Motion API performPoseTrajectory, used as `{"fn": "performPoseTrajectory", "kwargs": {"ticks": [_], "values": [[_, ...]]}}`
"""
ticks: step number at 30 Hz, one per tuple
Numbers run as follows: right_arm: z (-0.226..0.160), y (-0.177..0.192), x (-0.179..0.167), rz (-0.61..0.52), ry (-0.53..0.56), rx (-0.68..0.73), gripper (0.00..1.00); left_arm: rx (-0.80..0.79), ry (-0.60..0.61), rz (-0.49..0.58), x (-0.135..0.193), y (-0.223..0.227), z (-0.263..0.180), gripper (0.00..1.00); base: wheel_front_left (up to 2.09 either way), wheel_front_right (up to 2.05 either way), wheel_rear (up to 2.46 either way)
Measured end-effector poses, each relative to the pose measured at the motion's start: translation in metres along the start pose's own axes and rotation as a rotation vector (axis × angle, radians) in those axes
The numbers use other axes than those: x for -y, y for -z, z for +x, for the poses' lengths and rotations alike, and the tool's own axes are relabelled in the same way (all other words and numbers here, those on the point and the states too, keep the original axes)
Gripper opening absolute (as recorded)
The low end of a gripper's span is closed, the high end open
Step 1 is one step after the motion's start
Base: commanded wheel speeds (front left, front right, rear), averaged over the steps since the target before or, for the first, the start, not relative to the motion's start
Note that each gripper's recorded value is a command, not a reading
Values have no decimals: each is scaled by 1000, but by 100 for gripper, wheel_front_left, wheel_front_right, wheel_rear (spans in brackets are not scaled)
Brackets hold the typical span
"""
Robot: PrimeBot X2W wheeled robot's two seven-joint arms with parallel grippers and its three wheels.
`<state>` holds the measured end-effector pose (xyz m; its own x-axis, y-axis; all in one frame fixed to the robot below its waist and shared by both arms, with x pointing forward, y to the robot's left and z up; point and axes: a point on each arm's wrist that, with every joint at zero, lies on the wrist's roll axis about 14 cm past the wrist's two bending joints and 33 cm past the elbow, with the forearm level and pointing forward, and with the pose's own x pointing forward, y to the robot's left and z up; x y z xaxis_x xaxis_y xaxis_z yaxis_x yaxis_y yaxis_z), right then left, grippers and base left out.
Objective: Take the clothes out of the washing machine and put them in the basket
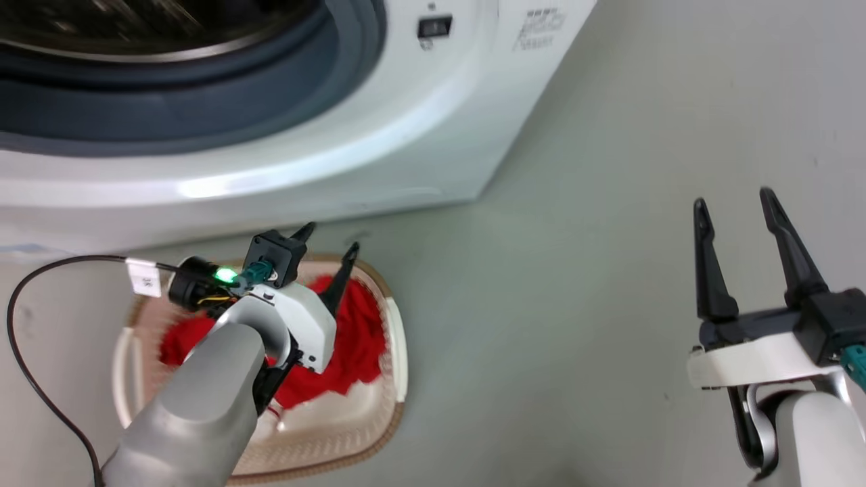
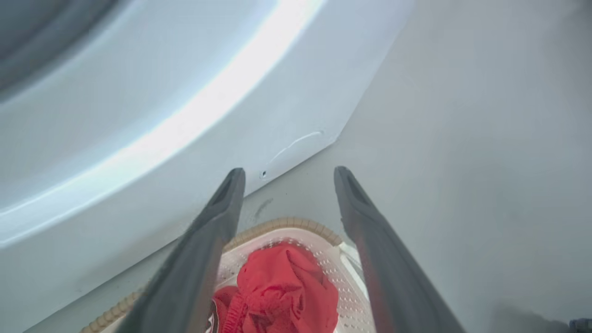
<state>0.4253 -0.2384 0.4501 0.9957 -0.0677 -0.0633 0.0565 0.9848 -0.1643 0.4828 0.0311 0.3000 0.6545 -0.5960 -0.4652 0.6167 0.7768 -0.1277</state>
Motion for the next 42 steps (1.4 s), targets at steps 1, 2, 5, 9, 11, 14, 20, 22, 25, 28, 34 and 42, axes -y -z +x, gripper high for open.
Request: {"fn": "performPoseTrajectory", "kwargs": {"ticks": [1,2,5,9,11,14,20,22,25,28,34,42], "values": [[-2,-5,0,3,1,12,100,38,-15,-1,-1,-13,-5,100,0,0,0],[-4,-10,1,1,2,25,100,78,-31,2,-3,-27,-12,100,0,0,0],[-10,-25,-2,7,-6,64,100,194,-109,19,-18,-65,-37,100,0,0,0],[-17,-42,-10,11,-30,111,100,356,-233,69,-34,-113,-80,100,0,0,0],[-19,-50,-15,13,-45,134,100,407,-291,68,-40,-123,-104,100,0,0,0],[-25,-61,-22,21,-64,164,100,488,-379,69,-47,-138,-140,100,0,0,0],[-39,-81,-30,30,-89,221,100,591,-502,69,-47,-147,-200,100,0,0,0],[-44,-86,-31,33,-94,237,100,616,-538,67,-45,-148,-216,100,0,0,0],[-53,-91,-32,45,-97,253,100,642,-587,38,-40,-142,-237,100,0,0,0],[-61,-94,-34,53,-103,262,100,649,-634,4,-37,-131,-253,100,0,0,0],[-75,-96,-33,62,-101,271,100,648,-670,-16,-25,-116,-269,100,0,0,0],[-83,-92,-30,73,-94,262,100,636,-675,-1,-13,-109,-272,100,0,0,0]]}}
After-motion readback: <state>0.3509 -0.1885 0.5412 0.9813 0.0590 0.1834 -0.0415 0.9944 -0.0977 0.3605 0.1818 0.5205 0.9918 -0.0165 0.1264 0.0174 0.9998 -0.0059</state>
